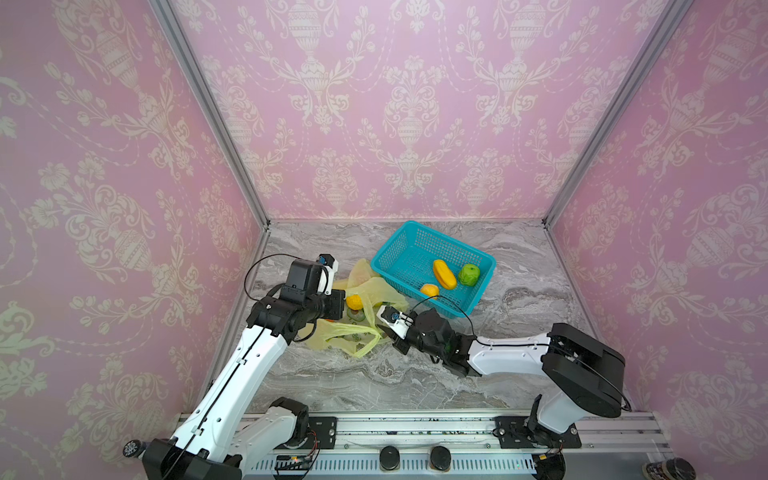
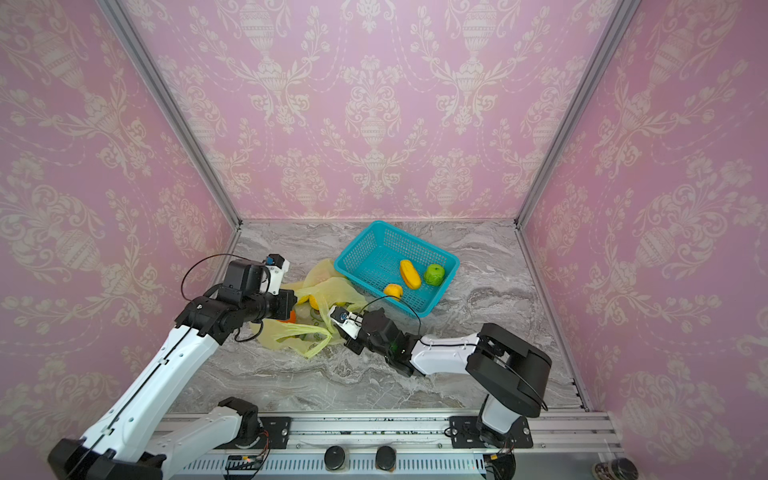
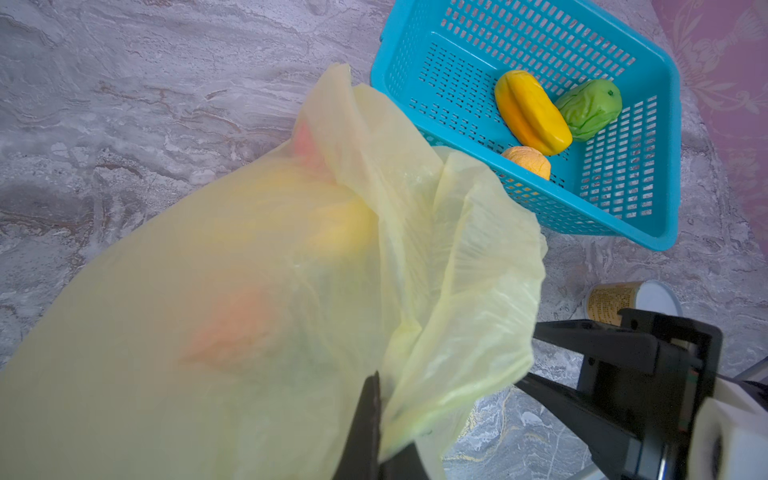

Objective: Untie the knot of the plastic bag and take out the fruit
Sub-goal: 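Move the right gripper back into the yellow bag's opening, then reach the right gripper down toward the yellow fruits in the bag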

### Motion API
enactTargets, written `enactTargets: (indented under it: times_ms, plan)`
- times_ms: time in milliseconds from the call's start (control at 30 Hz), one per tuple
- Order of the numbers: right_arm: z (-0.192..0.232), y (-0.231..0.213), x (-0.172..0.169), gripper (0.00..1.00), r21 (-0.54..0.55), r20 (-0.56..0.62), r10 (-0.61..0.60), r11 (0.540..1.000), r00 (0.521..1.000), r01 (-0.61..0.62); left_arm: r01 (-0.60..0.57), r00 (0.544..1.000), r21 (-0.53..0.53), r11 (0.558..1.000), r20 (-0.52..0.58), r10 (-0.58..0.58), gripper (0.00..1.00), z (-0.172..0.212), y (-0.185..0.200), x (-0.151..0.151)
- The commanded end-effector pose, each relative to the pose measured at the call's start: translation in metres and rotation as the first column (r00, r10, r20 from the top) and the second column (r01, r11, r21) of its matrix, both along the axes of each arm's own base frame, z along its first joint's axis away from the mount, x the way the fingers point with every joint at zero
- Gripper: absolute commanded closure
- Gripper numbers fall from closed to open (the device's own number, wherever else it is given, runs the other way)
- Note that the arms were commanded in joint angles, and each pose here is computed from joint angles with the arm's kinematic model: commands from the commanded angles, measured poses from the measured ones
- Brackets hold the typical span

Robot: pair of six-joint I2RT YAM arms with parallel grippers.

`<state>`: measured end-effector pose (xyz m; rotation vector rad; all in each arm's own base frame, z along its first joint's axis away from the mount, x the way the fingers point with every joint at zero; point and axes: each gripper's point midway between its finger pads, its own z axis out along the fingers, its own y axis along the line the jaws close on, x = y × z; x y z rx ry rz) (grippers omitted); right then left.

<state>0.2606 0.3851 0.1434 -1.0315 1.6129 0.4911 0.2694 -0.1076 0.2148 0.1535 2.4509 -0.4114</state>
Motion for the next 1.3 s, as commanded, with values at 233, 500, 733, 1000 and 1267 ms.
enactTargets:
  times_ms: [233, 500, 733, 1000, 1267]
  plan:
    - [0.014, 0.002, 0.012, 0.82, 0.083, 0.02, -0.035, 0.996, 0.999, 0.034, 0.021, 1.0, 0.006, 1.0, -0.006, -0.02, 1.0, -0.003, -0.001, -0.004]
    - [0.015, 0.043, -0.029, 0.81, 0.063, -0.017, 0.159, 0.986, 0.987, -0.157, 0.019, 1.0, 0.008, 1.0, -0.003, -0.018, 1.0, -0.003, -0.001, -0.004]
    - [0.007, 0.058, -0.028, 0.78, 0.042, -0.062, 0.157, 0.987, 0.986, -0.155, 0.021, 1.0, 0.001, 1.0, -0.002, -0.021, 1.0, -0.001, -0.002, -0.004]
    - [-0.016, 0.08, 0.0, 0.72, 0.0, -0.123, 0.05, 0.999, 0.991, -0.05, 0.022, 1.0, 0.003, 1.0, -0.009, -0.022, 1.0, -0.004, -0.002, -0.004]
    - [-0.043, 0.094, 0.051, 0.56, -0.071, -0.141, -0.192, 0.981, 0.971, 0.183, 0.047, 0.999, -0.028, 0.998, 0.003, -0.047, 1.0, 0.001, -0.008, -0.006]
